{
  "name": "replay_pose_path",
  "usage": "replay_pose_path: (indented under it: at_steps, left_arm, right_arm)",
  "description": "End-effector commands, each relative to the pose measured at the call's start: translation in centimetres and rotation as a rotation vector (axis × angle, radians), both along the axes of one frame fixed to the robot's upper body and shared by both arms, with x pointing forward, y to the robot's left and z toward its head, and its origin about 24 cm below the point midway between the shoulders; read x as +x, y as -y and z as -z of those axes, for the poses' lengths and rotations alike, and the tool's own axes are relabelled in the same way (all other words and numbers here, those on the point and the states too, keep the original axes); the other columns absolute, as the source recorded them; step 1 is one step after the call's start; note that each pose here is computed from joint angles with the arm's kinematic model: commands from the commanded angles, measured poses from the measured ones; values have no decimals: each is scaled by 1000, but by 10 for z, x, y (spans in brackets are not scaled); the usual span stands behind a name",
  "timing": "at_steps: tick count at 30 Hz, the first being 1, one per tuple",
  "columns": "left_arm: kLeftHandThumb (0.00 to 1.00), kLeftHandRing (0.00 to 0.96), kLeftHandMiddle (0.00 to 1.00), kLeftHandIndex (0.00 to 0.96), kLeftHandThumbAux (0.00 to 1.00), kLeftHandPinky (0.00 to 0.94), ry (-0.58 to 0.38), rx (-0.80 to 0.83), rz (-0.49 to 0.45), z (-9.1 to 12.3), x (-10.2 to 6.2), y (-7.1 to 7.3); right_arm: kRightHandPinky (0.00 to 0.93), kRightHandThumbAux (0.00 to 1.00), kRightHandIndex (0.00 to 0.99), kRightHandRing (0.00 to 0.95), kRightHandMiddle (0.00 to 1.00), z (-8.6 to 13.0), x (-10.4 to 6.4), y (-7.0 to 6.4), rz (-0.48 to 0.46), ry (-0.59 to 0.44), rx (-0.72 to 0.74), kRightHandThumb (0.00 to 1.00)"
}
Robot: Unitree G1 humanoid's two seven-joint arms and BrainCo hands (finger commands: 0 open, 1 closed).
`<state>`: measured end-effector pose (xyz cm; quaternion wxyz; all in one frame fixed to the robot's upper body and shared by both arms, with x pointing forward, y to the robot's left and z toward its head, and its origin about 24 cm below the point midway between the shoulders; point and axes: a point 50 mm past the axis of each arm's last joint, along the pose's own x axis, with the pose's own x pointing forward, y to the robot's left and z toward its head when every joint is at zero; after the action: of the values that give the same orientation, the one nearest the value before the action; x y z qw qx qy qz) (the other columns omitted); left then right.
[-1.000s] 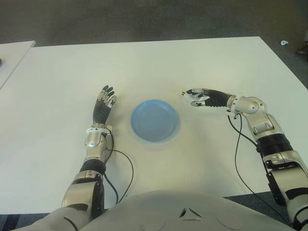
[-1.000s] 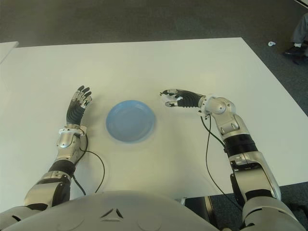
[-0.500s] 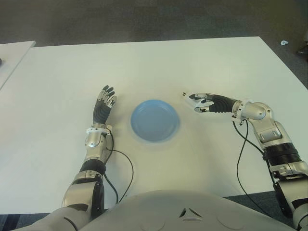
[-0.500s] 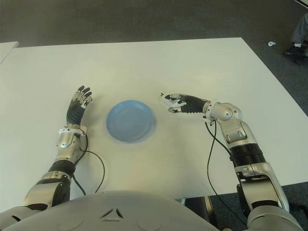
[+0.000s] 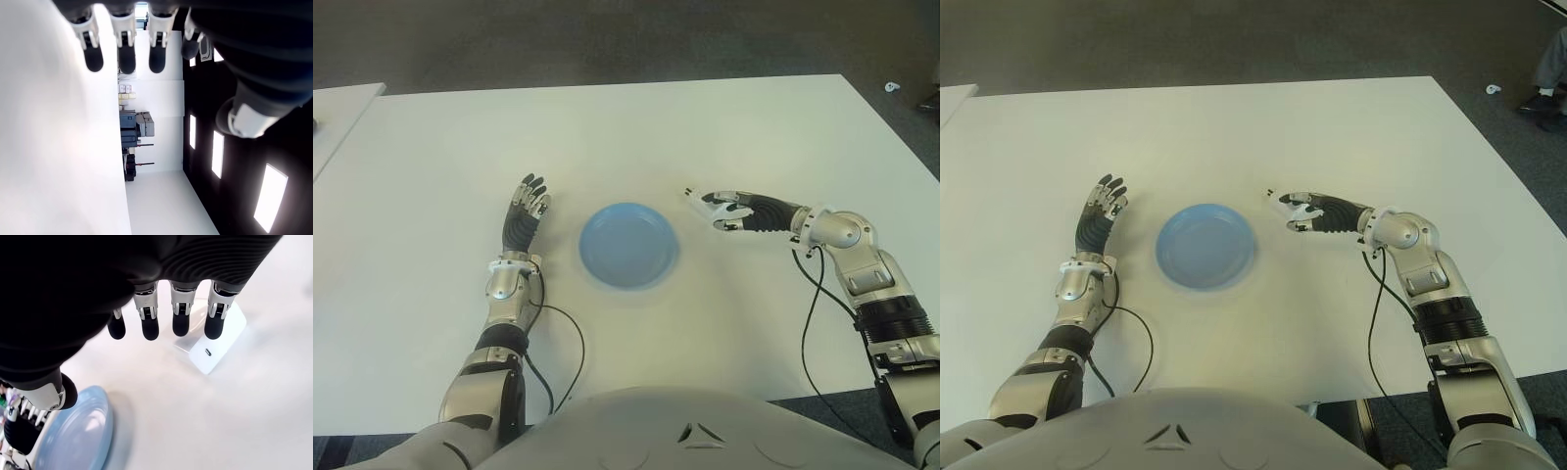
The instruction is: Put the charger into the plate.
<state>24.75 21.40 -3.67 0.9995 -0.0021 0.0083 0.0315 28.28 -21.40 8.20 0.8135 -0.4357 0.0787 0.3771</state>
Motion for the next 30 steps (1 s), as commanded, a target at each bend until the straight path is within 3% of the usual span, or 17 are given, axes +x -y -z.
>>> replay_pose_path:
  at_steps: [1, 14, 20, 25, 27, 30]
  left_arm:
    - [0, 128, 125, 36, 542, 152, -288, -66, -7, 50, -45, 9]
    - [0, 130, 129, 36, 541, 151, -279, -62, -4, 50, -46, 10]
    - [0, 129, 128, 38, 546, 150, -279, -62, -7, 50, -46, 10]
    - [0, 129, 129, 41, 545, 151, -280, -64, -5, 50, -46, 10]
    - [0, 129, 129, 40, 546, 151, -280, -66, -4, 50, -46, 10]
    - [0, 129, 128, 40, 547, 151, -281, -68, -2, 50, -46, 10]
  right_arm:
    - [9, 439, 0, 0, 0, 0, -3, 1, 6, -6, 20, 0]
    - [79, 462, 0, 71, 29, -4, -2, 0, 25, 71, 140, 0]
    - [102, 568, 0, 136, 89, -5, 0, 1, 68, 144, 240, 1]
    - [177, 704, 0, 154, 109, -6, 1, 0, 88, 224, 287, 140]
    - [187, 711, 0, 156, 109, -7, 1, -1, 85, 265, 289, 194]
    - [175, 685, 0, 150, 107, -9, 1, -4, 71, 411, 255, 285]
